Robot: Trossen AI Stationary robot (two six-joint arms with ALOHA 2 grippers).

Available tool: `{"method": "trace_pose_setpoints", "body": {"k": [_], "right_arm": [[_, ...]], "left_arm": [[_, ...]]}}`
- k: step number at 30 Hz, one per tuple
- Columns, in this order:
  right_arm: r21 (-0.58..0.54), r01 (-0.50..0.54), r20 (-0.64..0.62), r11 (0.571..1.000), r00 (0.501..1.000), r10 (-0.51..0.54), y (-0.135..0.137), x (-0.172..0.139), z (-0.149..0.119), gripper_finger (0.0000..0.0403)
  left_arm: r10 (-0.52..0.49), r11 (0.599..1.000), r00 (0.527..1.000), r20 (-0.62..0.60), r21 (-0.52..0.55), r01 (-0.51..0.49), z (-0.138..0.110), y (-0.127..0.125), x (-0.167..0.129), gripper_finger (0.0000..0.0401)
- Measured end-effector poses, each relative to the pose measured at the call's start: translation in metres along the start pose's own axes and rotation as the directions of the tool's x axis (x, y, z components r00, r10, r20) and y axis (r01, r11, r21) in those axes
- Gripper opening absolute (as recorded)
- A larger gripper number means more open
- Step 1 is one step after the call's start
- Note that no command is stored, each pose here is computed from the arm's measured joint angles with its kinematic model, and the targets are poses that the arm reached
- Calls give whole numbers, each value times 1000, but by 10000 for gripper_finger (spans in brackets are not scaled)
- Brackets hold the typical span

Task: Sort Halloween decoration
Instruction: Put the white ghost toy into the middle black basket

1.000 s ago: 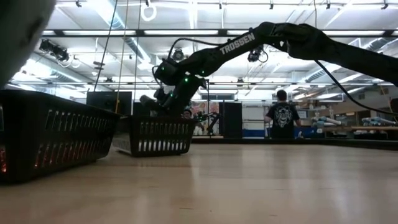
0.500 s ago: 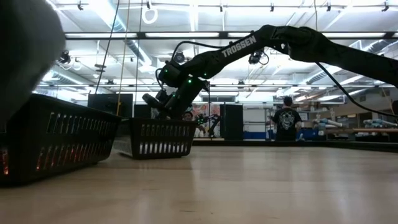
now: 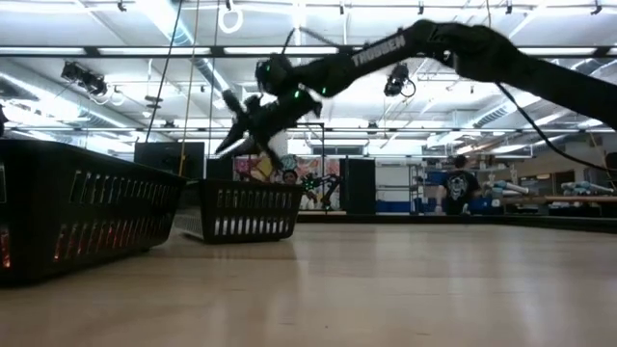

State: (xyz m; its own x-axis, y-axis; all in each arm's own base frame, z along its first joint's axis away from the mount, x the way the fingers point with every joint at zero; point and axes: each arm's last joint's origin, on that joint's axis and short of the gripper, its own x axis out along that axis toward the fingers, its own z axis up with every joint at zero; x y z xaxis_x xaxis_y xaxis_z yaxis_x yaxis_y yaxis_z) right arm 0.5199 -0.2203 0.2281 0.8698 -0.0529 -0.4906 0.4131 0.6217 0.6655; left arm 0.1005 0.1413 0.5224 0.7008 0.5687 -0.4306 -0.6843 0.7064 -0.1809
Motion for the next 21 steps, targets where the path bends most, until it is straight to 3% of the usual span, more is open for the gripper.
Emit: {"method": "trace_pose_setpoints", "body": {"k": [5,11,15,17,21], "right_arm": [[-172,86,4,981,996,-86,55,-73,15,68],[-357,262,-23,897,957,-289,84,-162,19,68],[-420,317,14,851,939,-343,106,-220,18,68],[-446,344,37,826,930,-367,112,-238,16,68],[-475,355,72,805,928,-366,120,-259,16,68]], "left_arm": [[-88,994,936,-341,-97,57,-40,5,68,0],[-143,980,831,-537,-197,41,-110,10,140,0],[-208,953,791,-575,-300,33,-157,2,179,2],[-222,944,793,-567,-330,28,-172,-4,193,13],[-152,944,811,-565,-327,-51,-190,-19,220,65]]}}
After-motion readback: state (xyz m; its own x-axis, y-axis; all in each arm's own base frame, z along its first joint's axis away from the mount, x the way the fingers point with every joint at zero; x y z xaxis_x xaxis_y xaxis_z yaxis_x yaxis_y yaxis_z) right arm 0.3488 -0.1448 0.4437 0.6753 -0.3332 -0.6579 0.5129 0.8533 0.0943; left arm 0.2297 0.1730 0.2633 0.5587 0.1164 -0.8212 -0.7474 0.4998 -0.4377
